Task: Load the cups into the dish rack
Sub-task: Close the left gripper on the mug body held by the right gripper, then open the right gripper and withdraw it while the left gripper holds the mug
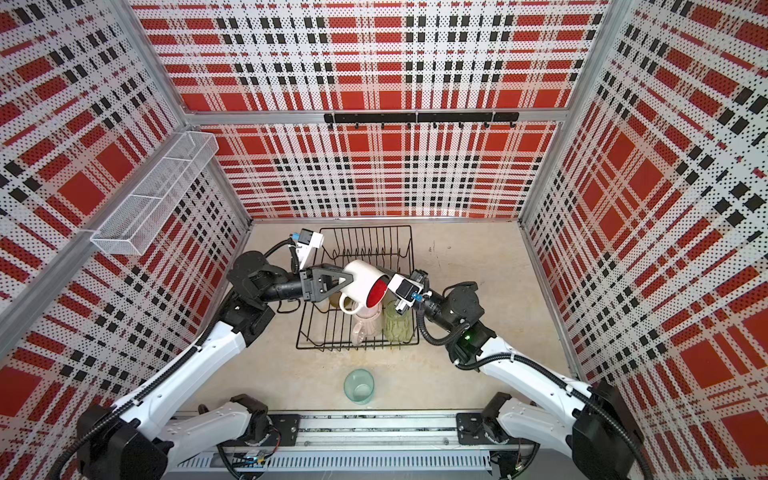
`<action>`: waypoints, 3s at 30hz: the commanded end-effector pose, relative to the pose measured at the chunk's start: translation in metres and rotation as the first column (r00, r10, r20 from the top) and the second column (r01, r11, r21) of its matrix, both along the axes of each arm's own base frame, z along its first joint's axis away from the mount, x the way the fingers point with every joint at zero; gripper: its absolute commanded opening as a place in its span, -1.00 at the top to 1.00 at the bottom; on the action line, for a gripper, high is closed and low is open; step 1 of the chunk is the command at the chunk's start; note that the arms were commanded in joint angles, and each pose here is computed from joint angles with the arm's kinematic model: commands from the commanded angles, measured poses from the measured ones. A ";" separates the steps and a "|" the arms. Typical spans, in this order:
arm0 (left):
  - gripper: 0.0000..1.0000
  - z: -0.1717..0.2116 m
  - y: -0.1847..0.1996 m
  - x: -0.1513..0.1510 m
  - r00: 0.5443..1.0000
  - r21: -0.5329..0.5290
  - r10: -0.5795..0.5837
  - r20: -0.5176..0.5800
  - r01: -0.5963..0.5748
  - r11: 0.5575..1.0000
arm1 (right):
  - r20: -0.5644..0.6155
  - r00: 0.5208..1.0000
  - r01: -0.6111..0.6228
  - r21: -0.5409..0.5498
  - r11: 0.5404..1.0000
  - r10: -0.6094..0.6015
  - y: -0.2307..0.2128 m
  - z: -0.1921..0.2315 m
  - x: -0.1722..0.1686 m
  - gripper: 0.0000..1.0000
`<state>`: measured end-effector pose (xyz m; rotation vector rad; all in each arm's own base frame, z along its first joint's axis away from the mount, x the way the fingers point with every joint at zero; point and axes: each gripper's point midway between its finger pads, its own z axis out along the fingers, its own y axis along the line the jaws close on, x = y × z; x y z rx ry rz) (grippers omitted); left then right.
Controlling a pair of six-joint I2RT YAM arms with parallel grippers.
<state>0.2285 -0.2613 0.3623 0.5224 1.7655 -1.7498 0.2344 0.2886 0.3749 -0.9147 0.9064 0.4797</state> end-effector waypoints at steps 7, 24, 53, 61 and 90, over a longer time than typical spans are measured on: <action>-0.96 -0.033 0.018 0.012 0.995 0.092 0.028 -0.092 -0.020 0.996 | 0.161 0.984 -0.091 0.122 0.988 0.071 -0.008 0.059 -0.032 1.00; -0.96 -0.024 -0.003 -0.037 0.982 0.038 -0.167 -0.090 0.171 0.984 | 0.208 0.968 -0.142 -0.005 0.990 0.140 0.015 0.033 -0.036 1.00; -0.91 -0.029 0.001 -0.048 0.979 0.039 -0.189 -0.074 0.192 0.981 | 0.248 0.951 -0.156 -0.129 0.979 0.184 0.034 0.016 -0.032 1.00; -0.95 -0.031 0.004 -0.049 0.979 0.039 -0.187 -0.078 0.191 0.981 | 0.250 0.951 -0.153 -0.134 0.979 0.183 0.033 0.016 -0.030 1.00; -0.60 -0.035 -0.001 -0.052 0.972 0.036 -0.224 -0.064 0.227 0.973 | 0.238 0.953 -0.165 -0.117 0.979 0.189 0.032 0.017 -0.025 1.00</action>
